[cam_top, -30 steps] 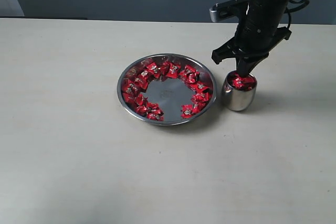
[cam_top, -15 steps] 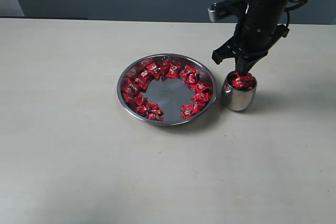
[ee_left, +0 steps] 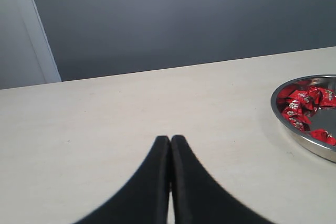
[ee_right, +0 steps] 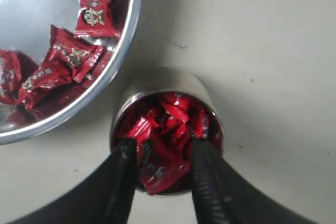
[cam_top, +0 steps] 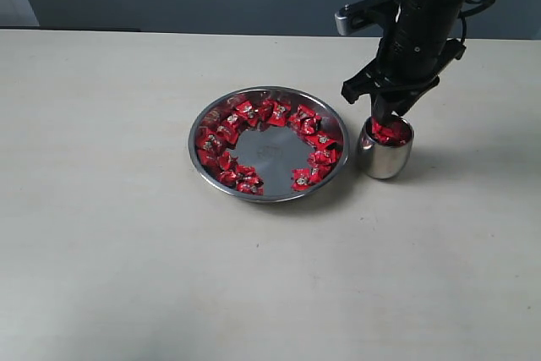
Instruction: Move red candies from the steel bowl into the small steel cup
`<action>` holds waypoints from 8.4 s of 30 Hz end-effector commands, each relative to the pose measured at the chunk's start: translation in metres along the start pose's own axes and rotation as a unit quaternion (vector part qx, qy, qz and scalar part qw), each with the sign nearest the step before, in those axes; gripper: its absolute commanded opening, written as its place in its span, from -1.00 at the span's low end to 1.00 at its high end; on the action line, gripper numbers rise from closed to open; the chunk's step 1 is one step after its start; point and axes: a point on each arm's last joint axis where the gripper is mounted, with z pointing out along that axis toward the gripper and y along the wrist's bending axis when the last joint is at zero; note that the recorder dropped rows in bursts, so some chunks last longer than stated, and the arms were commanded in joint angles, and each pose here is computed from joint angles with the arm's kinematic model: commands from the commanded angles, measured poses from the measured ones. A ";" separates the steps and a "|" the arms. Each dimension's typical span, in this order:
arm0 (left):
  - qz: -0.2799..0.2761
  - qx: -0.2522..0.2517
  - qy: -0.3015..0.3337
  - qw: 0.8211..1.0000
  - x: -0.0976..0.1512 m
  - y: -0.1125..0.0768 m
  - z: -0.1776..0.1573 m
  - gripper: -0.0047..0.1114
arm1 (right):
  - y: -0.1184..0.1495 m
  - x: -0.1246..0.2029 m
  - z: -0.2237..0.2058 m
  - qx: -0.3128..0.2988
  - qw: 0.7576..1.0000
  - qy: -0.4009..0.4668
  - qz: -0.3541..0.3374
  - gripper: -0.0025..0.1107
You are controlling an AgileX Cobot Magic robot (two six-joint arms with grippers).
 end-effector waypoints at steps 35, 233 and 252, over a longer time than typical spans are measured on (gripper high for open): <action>-0.004 0.004 -0.004 1.000 0.000 -0.001 0.000 -0.91 | 0.126 -0.041 0.004 -0.166 0.962 -0.184 -0.112 -0.34; -0.004 0.004 -0.004 1.000 0.000 -0.001 0.000 -0.91 | 0.061 -0.004 -0.084 -0.172 0.966 -0.187 -0.059 -0.57; -0.004 0.004 -0.004 1.000 0.000 -0.001 0.000 -0.91 | 0.068 0.142 -0.072 -0.063 0.928 -0.366 0.043 -0.97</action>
